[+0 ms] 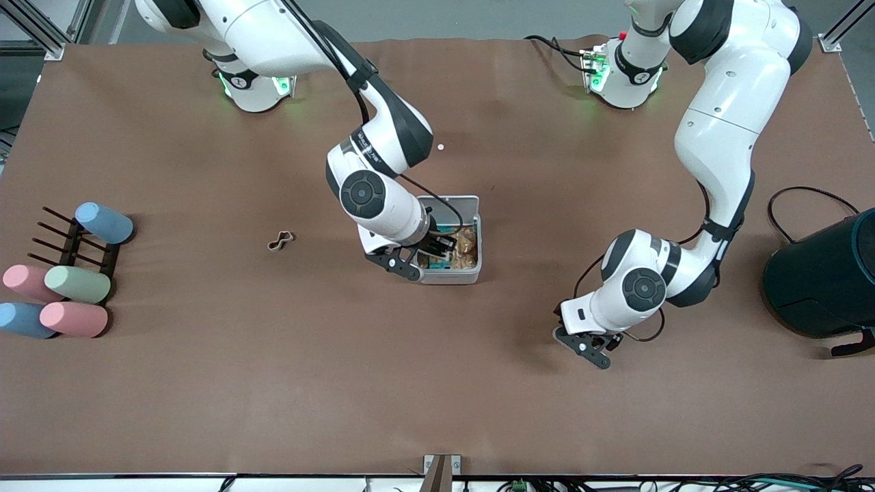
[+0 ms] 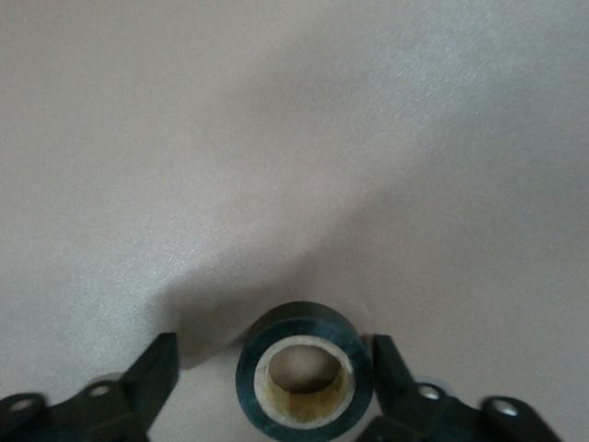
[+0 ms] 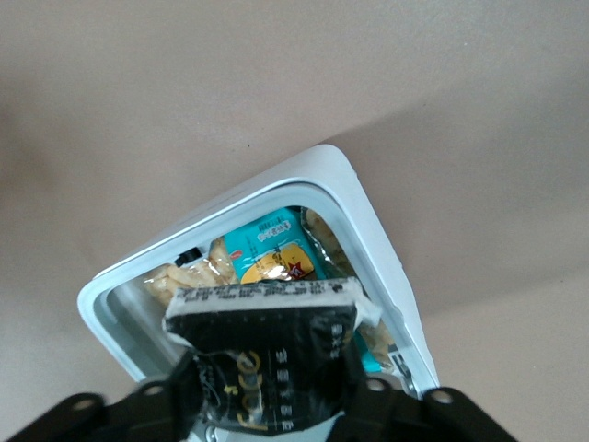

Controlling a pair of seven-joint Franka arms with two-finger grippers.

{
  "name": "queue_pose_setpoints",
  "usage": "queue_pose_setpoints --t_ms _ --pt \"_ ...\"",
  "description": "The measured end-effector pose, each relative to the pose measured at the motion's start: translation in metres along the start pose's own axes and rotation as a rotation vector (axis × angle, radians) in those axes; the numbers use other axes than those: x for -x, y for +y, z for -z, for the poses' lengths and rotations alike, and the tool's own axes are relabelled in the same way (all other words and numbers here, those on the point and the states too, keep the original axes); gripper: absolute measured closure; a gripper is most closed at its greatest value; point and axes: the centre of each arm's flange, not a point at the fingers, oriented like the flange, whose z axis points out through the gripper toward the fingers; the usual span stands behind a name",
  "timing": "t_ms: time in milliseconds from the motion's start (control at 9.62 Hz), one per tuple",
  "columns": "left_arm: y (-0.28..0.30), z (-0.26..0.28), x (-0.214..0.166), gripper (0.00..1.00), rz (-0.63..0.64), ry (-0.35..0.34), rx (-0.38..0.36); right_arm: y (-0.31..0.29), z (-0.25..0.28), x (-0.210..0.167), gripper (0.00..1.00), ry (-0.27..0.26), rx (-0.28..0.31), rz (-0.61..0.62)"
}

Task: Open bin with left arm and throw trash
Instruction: 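Drop the packet in the bin with the right gripper while the left gripper grasps tape, then drop the tape in the bin with the left gripper while the right gripper reaches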

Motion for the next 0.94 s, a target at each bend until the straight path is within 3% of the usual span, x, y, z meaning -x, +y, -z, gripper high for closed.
queue_pose_setpoints --t_ms 104,208,312,520,728,936 --pt "0.000 -0.002 0.002 0.15 0.008 -0.003 0.006 0.000 0.000 0.000 0.17 0.000 0.000 0.000" --pt "-0.004 0.001 0.002 0.29 0.035 0.003 0.021 0.000 0.000 -0.001 0.04 0.000 -0.001 -0.001" --pt "-0.008 0.006 0.003 0.43 0.061 0.007 0.037 0.000 0.001 -0.001 0.00 0.001 -0.003 -0.002" --pt "0.005 0.010 0.001 0.44 0.081 -0.023 0.073 0.000 0.006 -0.007 0.00 0.004 -0.010 -0.012" --pt "0.041 0.048 -0.019 0.44 0.113 -0.039 0.105 0.013 0.035 -0.039 0.02 -0.002 -0.012 -0.064" --pt "0.099 0.112 -0.036 0.44 0.182 -0.048 0.133 0.062 0.094 -0.091 0.09 -0.038 0.074 -0.122"
